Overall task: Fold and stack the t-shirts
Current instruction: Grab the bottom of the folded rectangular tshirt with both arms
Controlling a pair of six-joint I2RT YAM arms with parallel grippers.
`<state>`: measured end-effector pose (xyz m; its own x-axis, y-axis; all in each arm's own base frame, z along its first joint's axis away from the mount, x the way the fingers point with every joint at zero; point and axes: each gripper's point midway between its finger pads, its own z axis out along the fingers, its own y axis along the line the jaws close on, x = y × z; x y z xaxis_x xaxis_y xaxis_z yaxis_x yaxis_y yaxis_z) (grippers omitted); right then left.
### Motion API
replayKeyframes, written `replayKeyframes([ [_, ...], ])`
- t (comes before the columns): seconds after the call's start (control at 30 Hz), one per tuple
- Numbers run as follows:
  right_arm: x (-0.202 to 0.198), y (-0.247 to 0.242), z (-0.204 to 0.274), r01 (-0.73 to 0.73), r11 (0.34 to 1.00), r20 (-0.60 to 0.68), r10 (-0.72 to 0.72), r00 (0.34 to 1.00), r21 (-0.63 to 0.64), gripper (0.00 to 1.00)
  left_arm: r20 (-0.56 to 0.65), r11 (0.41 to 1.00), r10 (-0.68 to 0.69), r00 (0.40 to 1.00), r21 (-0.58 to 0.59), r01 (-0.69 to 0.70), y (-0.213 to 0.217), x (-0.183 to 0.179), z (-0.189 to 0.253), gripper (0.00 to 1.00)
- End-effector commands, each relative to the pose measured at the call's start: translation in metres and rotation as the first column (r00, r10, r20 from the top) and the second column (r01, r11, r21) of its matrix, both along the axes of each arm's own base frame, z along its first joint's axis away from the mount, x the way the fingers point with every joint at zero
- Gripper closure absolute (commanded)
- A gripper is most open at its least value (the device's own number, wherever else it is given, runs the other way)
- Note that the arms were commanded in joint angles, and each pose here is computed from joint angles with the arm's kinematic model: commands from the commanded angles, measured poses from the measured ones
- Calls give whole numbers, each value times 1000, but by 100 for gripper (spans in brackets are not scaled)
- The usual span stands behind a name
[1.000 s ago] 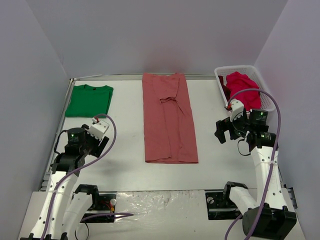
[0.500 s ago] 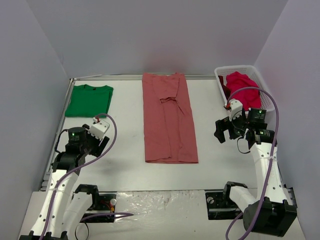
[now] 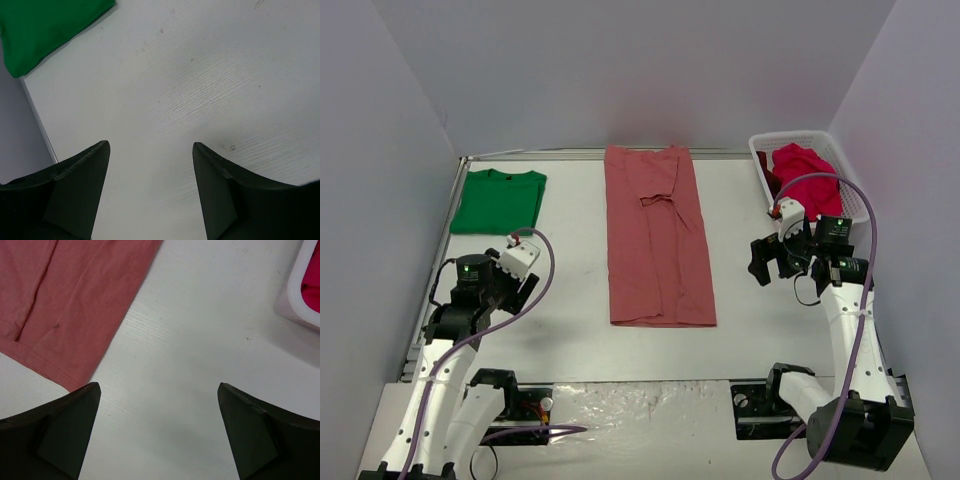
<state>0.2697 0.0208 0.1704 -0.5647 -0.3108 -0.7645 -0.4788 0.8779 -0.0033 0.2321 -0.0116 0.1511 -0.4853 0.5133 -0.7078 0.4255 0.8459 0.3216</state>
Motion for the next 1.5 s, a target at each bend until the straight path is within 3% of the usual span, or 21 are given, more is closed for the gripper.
replayKeyframes([
  [0.0, 5, -2, 11, 2, 1000, 15, -1, 1000, -5, 0, 13, 1000, -5, 1000, 0, 5, 1, 1, 5, 34],
  [0.57, 5, -4, 12, 26, 1000, 16, -26, 1000, 0, 0, 5, 998, -63, 998, -14, 63, -6, -4, 5, 33],
  [0.63, 5, 2, 13, 44, 998, -2, -44, 999, 35, 0, 4, 997, -78, 997, -14, 78, -8, -6, 5, 33],
  [0.93, 16, -22, 18, 202, 979, 32, -201, 979, -21, 0, -2, 997, -72, 997, -12, 72, -7, -6, 4, 33],
  [1.23, 23, -40, 32, 320, 947, 68, -317, 946, -41, 0, -30, 984, -177, 984, -28, 176, -21, -14, 1, 29],
  [1.47, 13, -17, 41, 188, 982, 121, -184, 975, -22, 0, -51, 980, -195, 979, -35, 193, -27, -10, 2, 28],
])
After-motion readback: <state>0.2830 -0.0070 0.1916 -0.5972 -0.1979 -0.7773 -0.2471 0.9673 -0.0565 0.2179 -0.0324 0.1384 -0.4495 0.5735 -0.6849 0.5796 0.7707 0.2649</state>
